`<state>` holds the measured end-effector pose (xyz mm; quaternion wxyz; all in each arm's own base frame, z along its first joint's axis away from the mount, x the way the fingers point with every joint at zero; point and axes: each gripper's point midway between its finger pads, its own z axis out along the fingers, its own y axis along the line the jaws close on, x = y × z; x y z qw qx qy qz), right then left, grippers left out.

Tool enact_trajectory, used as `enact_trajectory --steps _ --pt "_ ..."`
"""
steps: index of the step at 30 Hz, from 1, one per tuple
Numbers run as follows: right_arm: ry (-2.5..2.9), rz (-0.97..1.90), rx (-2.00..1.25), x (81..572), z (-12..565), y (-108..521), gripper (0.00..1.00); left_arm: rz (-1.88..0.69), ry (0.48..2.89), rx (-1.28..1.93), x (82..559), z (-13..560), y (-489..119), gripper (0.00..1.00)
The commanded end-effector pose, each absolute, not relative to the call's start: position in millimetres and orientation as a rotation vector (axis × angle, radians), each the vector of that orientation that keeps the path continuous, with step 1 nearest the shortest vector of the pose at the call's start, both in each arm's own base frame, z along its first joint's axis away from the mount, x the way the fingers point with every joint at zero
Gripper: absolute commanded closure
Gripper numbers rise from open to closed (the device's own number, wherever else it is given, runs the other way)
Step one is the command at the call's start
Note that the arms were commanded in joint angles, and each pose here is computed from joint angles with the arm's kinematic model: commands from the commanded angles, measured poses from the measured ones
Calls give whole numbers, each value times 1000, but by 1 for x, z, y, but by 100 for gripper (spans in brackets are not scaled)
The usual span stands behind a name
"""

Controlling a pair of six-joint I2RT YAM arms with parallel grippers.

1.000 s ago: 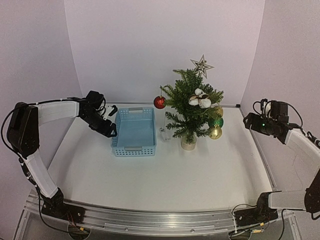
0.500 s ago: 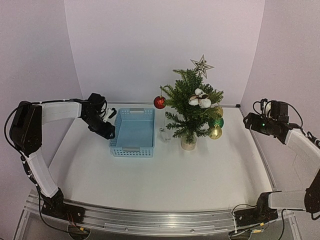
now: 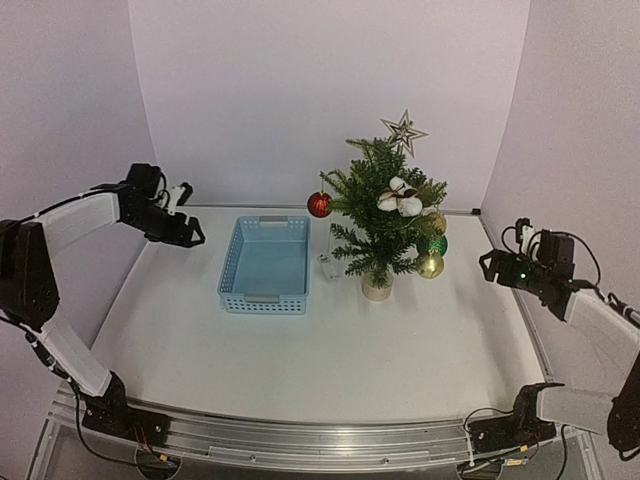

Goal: Decorate the small christmas tree

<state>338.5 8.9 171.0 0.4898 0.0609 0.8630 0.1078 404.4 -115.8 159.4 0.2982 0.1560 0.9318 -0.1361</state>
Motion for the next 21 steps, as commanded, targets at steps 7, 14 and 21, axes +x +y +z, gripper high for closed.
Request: enact_trajectory --steps 7,14,21 --pt "1774 288 47 304 157 19 9 -216 1937 109 350 185 -55 0" --pt "1789 255 89 293 134 12 9 -249 1930 129 319 141 -55 1" --pt "1799 262 100 293 131 12 9 -288 1938 21 307 128 -49 1"
